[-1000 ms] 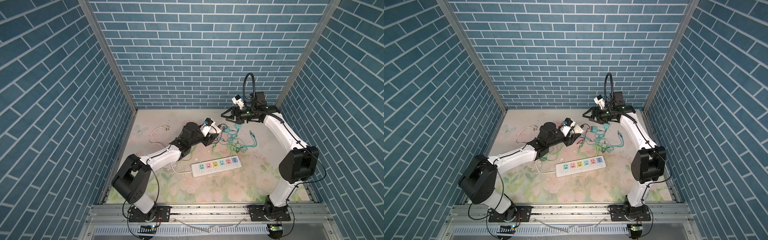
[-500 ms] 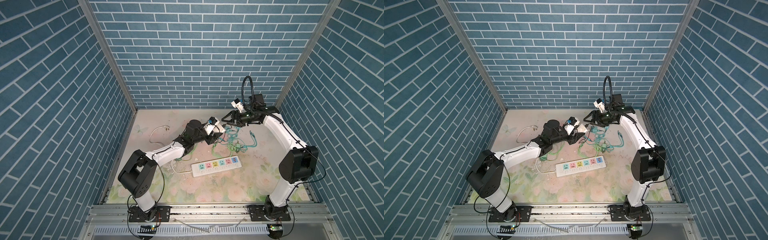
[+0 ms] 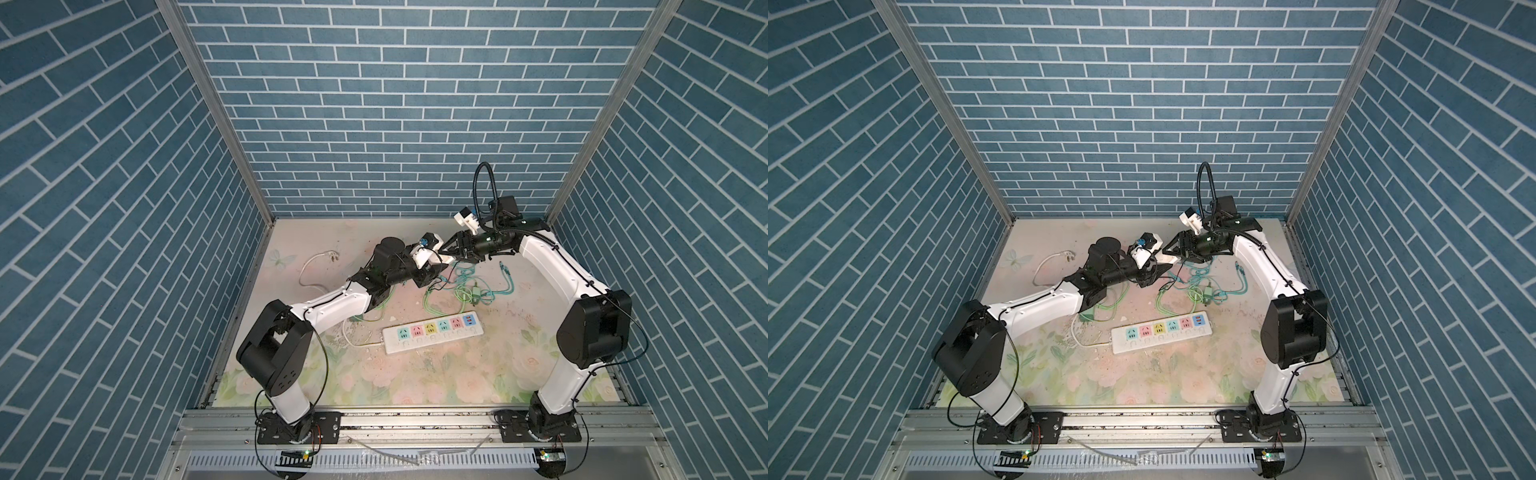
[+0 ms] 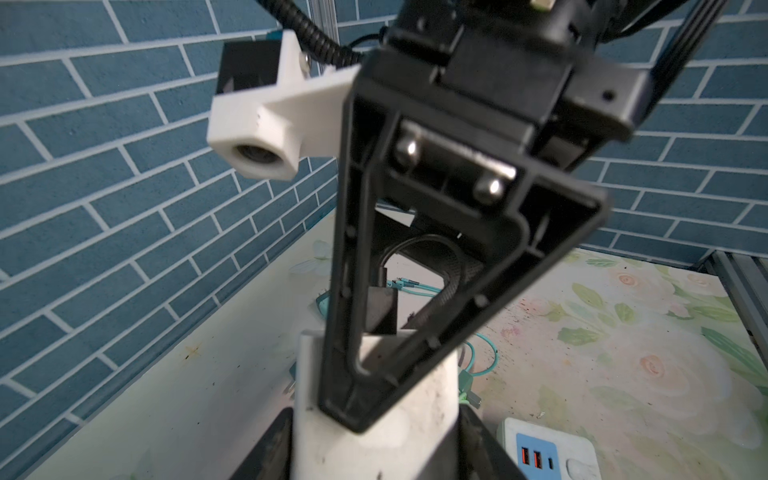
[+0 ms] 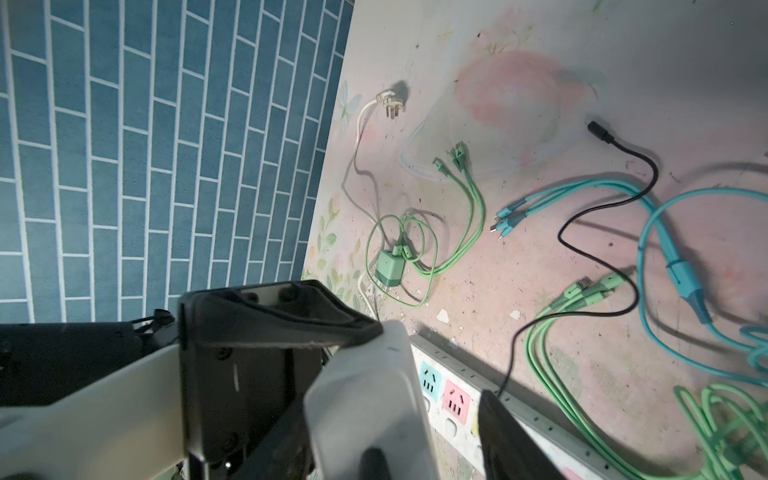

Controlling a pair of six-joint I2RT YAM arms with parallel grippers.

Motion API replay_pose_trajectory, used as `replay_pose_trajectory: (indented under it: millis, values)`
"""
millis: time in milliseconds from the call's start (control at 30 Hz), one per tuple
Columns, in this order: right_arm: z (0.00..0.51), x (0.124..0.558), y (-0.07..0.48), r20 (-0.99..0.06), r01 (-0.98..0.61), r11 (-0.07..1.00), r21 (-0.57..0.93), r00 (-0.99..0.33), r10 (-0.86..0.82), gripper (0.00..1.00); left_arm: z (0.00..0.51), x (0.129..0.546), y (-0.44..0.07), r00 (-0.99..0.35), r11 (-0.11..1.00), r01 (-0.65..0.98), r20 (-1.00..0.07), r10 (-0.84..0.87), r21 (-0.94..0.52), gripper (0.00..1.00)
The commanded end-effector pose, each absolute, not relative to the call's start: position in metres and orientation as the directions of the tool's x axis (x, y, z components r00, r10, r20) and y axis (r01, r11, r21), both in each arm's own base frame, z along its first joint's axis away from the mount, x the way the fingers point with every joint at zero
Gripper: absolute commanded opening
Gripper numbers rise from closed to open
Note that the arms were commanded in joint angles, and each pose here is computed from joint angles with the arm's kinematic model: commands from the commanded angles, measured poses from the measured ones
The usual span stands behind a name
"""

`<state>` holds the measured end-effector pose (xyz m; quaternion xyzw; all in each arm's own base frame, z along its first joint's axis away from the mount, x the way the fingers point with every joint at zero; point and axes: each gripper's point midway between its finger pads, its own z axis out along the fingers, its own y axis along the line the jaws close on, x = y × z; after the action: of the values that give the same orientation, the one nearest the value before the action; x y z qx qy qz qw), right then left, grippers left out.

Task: Insert the plug
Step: 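Hold the white charger out with the left gripper while the right gripper grasps it, then open the left gripper and draw it back while the right gripper holds the charger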

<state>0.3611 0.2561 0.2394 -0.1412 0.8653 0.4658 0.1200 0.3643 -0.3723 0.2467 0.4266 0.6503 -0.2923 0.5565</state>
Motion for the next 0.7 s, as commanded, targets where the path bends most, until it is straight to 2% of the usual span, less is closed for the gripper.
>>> replay_pose_trajectory:
  millis: [0, 667]
  values:
    - [0.25, 0.346, 0.255, -0.398, -0.424, 0.5, 0.755, -0.903, -0.165, 0.59, 0.27, 0.366, -0.377, 0.053, 0.458, 0.876, -0.975, 0.217, 0.15, 0.37]
    - [0.259, 0.348, 0.265, -0.428, -0.464, 0.448, 0.764, -0.885, -0.185, 0.53, 0.26, 0.364, -0.387, 0.021, 0.423, 0.898, -0.972, 0.234, 0.121, 0.37]
